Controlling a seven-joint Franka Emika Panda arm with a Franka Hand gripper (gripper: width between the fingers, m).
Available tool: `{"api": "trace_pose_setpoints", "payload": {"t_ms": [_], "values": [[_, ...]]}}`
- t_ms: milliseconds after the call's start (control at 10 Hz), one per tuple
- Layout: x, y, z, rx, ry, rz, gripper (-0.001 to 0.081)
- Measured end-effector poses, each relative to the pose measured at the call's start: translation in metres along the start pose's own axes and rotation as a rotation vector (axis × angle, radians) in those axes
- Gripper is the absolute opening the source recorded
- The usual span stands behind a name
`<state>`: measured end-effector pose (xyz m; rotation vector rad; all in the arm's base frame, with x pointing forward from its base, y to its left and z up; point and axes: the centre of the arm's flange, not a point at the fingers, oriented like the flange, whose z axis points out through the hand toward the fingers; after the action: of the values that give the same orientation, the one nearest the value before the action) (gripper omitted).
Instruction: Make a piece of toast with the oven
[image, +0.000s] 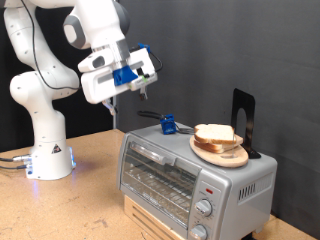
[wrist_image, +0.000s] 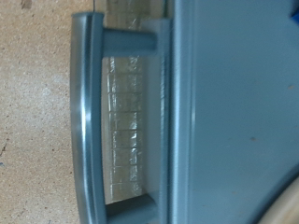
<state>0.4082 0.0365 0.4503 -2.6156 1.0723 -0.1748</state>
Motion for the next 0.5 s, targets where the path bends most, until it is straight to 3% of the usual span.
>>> {"api": "trace_pose_setpoints", "payload": {"t_ms": [500], "values": [[0.01, 0.006, 0.019, -0.013, 0.034, 0.029, 0.0809]]}}
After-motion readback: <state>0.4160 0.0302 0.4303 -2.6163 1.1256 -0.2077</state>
